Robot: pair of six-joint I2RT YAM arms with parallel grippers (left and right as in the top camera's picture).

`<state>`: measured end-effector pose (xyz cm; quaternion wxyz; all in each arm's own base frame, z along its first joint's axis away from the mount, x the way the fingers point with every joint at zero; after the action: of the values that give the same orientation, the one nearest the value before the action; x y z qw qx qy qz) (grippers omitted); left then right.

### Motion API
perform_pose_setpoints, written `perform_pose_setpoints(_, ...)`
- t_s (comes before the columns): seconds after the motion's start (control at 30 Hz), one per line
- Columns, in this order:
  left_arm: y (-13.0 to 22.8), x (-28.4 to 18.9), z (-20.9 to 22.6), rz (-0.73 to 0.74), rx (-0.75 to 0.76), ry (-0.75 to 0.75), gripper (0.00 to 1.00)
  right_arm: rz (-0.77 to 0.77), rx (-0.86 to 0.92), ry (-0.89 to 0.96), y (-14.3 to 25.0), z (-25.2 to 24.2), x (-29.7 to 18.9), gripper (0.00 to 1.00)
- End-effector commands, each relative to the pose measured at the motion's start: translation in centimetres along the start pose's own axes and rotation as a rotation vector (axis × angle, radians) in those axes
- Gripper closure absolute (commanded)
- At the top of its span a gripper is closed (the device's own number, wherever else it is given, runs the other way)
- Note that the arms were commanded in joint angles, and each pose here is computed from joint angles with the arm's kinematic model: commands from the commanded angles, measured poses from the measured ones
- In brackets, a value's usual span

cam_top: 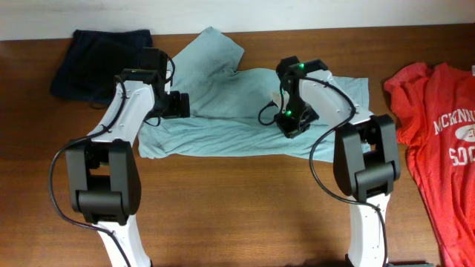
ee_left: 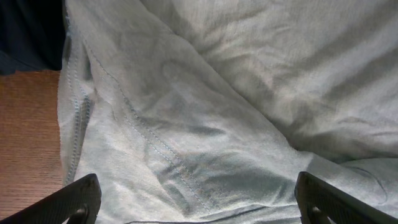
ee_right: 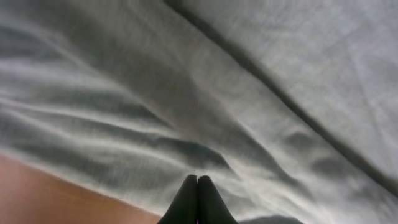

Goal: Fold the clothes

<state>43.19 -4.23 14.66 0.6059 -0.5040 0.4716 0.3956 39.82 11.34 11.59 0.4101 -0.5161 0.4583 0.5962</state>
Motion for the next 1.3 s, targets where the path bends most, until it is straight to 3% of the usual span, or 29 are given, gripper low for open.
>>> perform_pose_setpoints(0.0,-0.5,-1.3,0.3,-0.04,-0.002,0.002,0.01,-0.004,0.06,-0.01,0.5,0.0,0.5,0.96)
perform_pose_setpoints(0.53,-0.5,-1.3,0.3,-0.04,-0.002,0.002,0.01,-0.129,0.062,0.015,-1.3,-0.5,0.7,0.96)
perform_pose_setpoints(0.87,-0.5,-1.3,0.3,-0.04,-0.002,0.002,0.01,-0.298,0.205,0.01,-3.5,-4.8,0.0,0.96)
perform_pose_setpoints(1.27,-0.5,-1.3,0.3,-0.04,-0.002,0.002,0.01,-0.181,0.192,-0.114,-2.0,-3.7,0.4,0.96)
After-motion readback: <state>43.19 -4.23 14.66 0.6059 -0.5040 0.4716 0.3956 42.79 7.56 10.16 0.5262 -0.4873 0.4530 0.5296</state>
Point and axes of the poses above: each gripper's point midway between its finger pads, its own x axis out along the fingers, its own z axis along the line the jaws close on, y = z × x, the point moved 10 cm from there along -x, back along the fingers, and after that the axes turned 13 degrees about x, right-handed, at the moved point
